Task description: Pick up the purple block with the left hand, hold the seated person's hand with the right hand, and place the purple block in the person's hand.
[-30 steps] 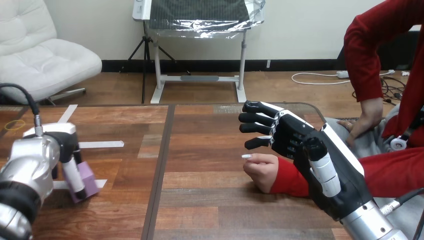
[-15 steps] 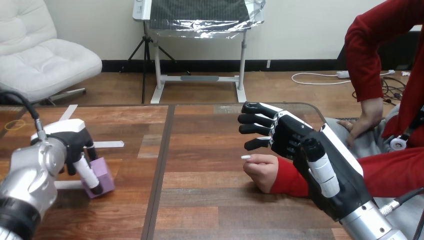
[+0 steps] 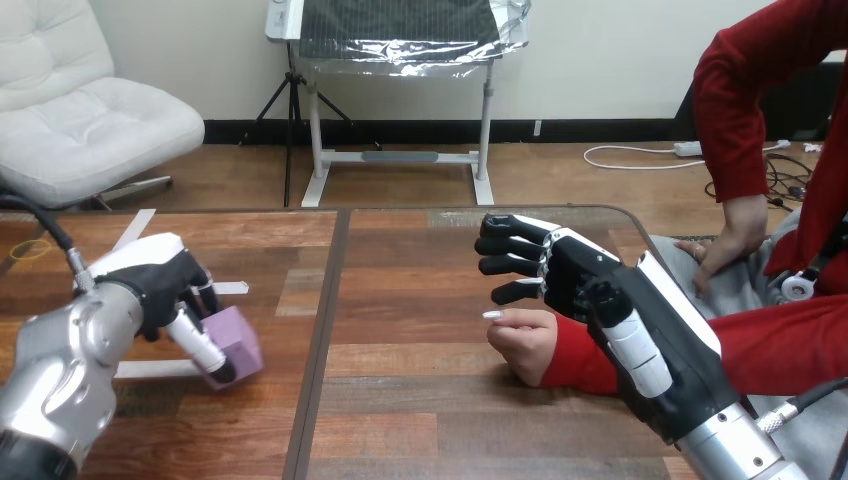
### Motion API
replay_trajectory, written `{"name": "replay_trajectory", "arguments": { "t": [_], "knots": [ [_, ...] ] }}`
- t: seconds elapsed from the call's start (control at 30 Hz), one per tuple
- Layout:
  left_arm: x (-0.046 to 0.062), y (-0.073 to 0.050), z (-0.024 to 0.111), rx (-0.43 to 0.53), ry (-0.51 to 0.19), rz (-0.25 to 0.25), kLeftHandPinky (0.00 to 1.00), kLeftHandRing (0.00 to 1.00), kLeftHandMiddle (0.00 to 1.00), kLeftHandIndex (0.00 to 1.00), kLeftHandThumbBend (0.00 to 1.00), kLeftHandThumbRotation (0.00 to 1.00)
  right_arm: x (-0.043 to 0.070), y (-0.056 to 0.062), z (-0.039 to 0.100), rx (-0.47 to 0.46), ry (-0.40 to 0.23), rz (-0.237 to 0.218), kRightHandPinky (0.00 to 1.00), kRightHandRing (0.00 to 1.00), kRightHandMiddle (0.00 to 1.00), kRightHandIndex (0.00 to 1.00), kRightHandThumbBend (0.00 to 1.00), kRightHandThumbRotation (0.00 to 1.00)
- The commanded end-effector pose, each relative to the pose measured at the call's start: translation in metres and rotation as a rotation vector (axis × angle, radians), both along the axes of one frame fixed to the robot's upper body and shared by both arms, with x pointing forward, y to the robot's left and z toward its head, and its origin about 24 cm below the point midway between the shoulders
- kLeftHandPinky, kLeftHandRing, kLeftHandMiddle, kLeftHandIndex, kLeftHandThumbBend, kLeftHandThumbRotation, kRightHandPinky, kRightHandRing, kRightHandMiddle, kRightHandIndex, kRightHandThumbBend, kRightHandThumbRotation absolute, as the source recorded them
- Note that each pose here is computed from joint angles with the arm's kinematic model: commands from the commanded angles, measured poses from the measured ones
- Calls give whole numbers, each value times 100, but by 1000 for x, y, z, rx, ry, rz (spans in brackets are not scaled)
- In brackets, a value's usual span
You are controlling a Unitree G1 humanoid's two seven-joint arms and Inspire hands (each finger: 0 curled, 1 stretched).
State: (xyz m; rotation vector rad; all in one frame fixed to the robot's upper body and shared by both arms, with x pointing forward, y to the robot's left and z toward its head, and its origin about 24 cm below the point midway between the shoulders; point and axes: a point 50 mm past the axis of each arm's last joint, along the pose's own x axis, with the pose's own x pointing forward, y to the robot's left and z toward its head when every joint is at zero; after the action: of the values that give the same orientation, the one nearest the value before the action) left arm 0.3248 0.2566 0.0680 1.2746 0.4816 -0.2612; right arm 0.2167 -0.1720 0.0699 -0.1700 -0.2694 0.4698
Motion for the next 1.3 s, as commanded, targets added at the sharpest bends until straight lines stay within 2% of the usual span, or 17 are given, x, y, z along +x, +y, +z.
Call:
{"name": "replay_trajectory", "arguments": {
  "t": [0.0,0.23,0.63,1.07,1.27],
  "knots": [
    [8,-16,54,-104,-283,-42,36,44,48,45,82,0,9,-1,14,-3,-114,-70,71,78,80,81,89,100],
    [3,-23,58,-163,-348,-32,30,38,44,45,84,0,12,-2,13,-72,-152,-131,71,77,78,79,88,100],
    [-7,-34,60,-283,-439,7,32,39,44,44,83,0,17,-8,12,-154,-185,-184,74,78,80,80,90,100],
    [-15,-41,56,-373,-494,39,28,34,40,42,82,0,25,-16,16,-267,-245,-263,73,79,81,81,90,100],
    [-18,-45,52,-416,-509,23,27,33,39,41,82,0,30,-22,21,-301,-284,-285,72,79,81,82,89,99]
  ]
}}
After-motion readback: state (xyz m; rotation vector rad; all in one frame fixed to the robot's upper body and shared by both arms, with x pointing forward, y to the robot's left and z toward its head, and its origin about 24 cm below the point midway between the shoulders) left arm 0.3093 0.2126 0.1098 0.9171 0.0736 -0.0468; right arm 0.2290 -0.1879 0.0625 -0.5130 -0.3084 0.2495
